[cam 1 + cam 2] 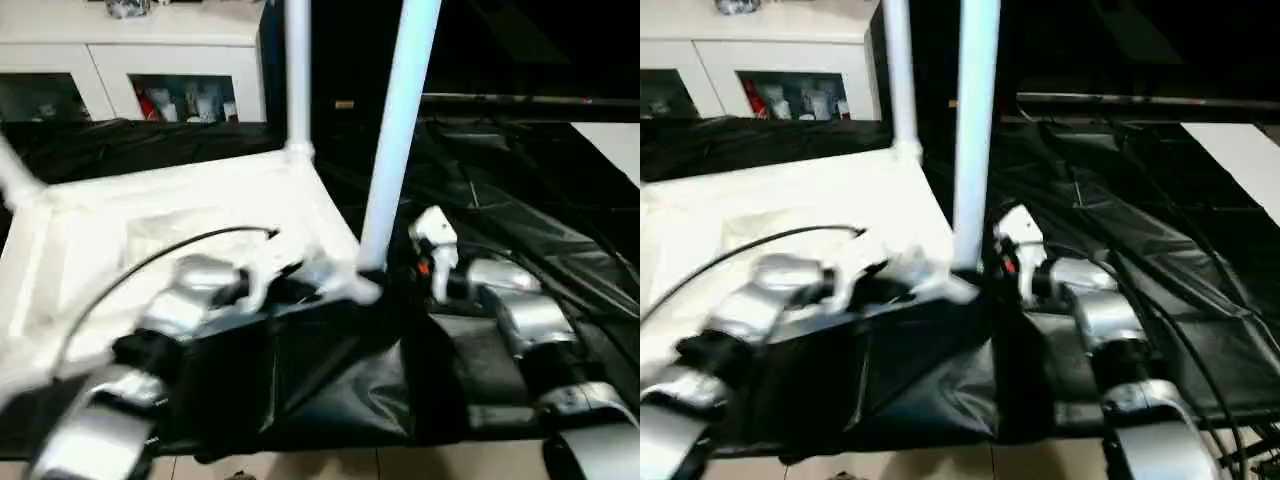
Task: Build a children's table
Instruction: Rotate leg to tighten
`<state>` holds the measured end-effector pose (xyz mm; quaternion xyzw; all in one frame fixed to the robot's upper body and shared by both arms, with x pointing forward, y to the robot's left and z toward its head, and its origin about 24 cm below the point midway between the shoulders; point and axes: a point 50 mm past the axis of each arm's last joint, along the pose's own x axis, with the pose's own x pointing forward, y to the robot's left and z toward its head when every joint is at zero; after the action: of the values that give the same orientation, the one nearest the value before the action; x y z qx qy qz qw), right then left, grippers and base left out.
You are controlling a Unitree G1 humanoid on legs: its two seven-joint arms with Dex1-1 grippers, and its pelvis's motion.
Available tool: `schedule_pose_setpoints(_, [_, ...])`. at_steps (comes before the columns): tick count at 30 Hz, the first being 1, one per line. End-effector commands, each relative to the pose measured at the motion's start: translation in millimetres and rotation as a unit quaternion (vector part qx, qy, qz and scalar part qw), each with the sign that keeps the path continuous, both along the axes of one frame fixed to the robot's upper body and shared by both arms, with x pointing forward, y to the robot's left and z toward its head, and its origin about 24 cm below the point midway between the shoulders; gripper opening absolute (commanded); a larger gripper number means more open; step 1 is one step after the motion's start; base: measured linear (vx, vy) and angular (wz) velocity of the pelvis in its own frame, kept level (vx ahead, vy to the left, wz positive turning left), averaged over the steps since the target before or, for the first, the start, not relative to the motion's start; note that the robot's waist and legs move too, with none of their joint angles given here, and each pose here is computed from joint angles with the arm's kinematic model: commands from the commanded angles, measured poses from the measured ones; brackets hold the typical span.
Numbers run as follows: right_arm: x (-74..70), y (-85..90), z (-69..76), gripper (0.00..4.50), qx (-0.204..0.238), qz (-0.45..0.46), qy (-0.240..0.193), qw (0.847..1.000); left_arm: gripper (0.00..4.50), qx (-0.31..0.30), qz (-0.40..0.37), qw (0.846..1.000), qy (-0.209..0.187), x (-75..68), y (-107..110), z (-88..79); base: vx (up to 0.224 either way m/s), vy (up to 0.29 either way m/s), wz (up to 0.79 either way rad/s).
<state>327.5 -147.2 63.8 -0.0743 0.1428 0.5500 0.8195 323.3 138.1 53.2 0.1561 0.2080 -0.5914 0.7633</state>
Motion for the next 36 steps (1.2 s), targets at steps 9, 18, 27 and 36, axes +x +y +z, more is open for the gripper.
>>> schedule_pose_setpoints(9, [-11.9,4.3,3.4,2.27,0.01,0.087,0.034,0.996,0.0,-0.034,-0.058,0.998,0.017,-10.2,-1,9.6,0.0,0.0,0.0])
schedule_pose_setpoints(18, [-12.6,10.4,-4.1,1.99,0.029,0.063,0.053,0.996,0.0,-0.041,-0.049,0.998,0.021,-11.6,-3,9.2,0.0,0.0,0.0])
schedule_pose_setpoints(27, [12.6,24.8,-38.6,1.96,-0.008,-0.254,0.054,0.966,0.0,0.008,0.175,0.984,-0.026,23.7,-22,-4.2,0.0,0.0,0.0])
schedule_pose_setpoints(36, [12.9,79.0,-34.5,1.96,0.018,-0.258,0.027,0.966,0.0,0.011,0.212,0.976,-0.052,32.1,-59,-4.5,0.0,0.0,0.0])
